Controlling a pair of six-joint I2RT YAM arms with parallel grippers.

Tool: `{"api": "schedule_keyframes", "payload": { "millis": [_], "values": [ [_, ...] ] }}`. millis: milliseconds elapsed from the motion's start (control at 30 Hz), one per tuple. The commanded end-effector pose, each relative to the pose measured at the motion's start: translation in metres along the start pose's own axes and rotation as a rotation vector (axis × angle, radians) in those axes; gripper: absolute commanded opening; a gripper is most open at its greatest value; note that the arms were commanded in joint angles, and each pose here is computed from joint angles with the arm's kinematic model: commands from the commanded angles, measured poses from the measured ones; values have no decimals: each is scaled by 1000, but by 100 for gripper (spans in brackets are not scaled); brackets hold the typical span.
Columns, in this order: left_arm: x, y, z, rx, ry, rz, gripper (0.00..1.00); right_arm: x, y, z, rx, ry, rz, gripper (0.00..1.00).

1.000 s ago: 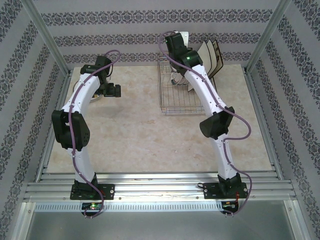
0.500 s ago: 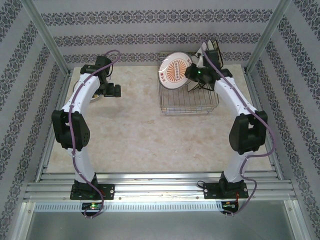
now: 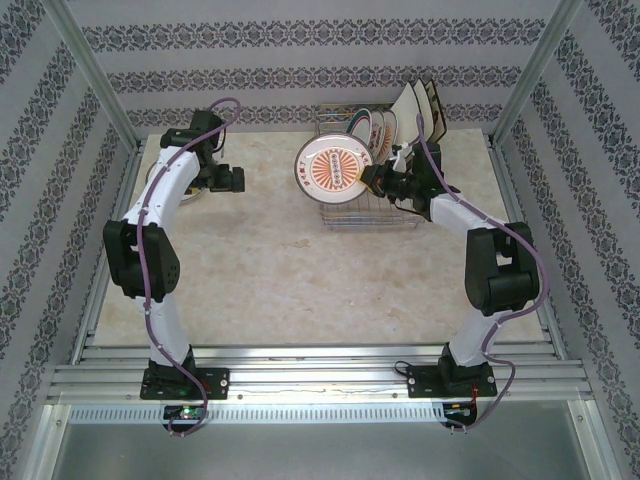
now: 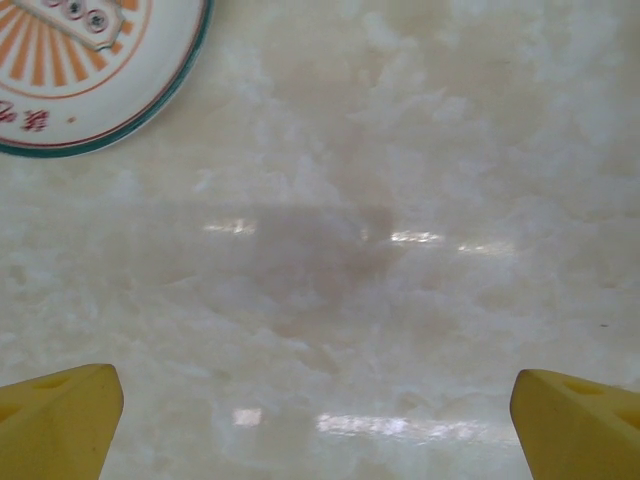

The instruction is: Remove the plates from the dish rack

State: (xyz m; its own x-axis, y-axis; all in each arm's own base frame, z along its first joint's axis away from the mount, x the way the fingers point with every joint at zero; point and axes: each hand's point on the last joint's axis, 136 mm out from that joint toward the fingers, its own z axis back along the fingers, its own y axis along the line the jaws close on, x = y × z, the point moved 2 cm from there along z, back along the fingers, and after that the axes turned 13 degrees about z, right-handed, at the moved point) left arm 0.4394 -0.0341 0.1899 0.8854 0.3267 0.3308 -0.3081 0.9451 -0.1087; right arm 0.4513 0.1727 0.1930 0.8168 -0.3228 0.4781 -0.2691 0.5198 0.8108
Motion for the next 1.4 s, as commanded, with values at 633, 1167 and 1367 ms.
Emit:
{"api": "schedule_keyframes", "payload": {
  "millis": [633,1167,1367],
  "values": [
    [7,-129,53,-1048,-27,31,100,3,72,-45,202,60,115,0],
    [0,-126,37,-1019,19,43,32,-3,82,-68,220,103,109,0],
    [1,-127,37,-1025,27,51,0,-7,75,-73,210,117,91,0]
  ]
}}
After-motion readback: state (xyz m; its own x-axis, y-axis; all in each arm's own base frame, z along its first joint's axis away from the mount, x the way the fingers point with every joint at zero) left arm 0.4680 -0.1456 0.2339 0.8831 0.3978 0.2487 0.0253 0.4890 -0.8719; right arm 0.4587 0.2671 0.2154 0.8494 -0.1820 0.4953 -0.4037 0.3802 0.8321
